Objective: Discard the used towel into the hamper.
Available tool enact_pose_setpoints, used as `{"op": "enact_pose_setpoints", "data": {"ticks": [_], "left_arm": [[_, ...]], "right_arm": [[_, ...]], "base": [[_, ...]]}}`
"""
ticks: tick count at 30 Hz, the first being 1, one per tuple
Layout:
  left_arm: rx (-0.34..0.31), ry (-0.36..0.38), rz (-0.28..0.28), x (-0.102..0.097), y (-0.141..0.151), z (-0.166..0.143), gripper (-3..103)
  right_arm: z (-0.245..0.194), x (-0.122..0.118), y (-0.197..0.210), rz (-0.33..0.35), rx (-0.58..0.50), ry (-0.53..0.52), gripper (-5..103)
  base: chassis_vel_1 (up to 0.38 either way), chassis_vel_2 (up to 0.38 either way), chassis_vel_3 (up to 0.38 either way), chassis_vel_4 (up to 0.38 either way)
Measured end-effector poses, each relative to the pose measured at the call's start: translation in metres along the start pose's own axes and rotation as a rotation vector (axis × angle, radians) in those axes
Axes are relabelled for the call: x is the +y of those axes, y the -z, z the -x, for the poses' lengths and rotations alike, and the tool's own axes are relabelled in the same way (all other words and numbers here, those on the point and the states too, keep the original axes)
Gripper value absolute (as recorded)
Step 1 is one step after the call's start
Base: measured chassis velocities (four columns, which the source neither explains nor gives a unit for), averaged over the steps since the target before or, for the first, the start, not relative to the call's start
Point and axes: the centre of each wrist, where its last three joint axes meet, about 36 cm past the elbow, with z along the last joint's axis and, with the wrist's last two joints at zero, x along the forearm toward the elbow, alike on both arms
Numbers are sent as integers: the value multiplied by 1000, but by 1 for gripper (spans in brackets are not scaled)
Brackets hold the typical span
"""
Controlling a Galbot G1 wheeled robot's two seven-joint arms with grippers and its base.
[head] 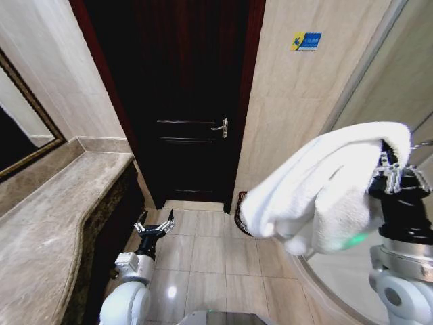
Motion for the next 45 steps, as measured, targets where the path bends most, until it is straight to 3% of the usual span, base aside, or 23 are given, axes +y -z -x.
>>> {"op": "enact_pose_setpoints", "data": {"ticks": [45], "left_arm": [[0,0,0,0,0,0,100]], "right_arm": [[0,0,0,5,-16,2,4]], "base": [[-118,120,120,-117]]}}
